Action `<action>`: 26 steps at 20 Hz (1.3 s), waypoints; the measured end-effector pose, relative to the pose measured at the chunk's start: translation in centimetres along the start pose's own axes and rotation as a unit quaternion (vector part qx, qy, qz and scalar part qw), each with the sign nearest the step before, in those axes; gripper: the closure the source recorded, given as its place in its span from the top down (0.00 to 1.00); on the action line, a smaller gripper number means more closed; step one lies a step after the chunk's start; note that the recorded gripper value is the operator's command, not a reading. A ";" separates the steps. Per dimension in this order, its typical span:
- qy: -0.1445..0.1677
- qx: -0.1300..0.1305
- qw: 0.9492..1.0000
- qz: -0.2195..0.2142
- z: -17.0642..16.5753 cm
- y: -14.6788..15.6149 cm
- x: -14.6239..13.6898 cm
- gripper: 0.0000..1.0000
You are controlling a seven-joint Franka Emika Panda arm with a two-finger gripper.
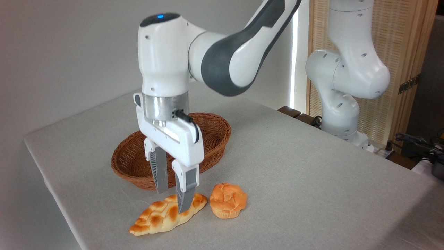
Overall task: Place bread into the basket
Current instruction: 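Close the gripper on the middle of the glazed croissant, then lift the croissant and lower it into the wicker basket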
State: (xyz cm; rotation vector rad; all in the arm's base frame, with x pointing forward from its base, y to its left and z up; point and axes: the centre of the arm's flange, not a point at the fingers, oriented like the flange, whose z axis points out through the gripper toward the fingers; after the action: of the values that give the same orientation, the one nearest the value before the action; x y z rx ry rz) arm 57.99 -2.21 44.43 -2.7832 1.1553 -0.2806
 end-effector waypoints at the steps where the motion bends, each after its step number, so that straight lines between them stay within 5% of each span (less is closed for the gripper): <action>1: 0.003 0.002 1.000 0.003 0.7 0.3 0.1 1.00; 4: 0.003 0.000 1.000 0.007 2.2 1.0 0.1 0.99; 7: -0.001 -0.006 1.000 0.012 2.8 1.7 0.2 0.53; 10: -0.003 -0.006 1.000 0.019 3.1 1.8 0.3 0.36; 23: -0.006 -0.009 0.999 0.032 3.5 2.1 0.0 0.35; 26: 0.011 0.008 1.000 0.027 1.5 1.1 0.3 0.35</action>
State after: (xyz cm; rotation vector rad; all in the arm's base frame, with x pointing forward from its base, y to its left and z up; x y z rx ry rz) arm 57.77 -3.20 42.81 -2.7371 1.2252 -0.3133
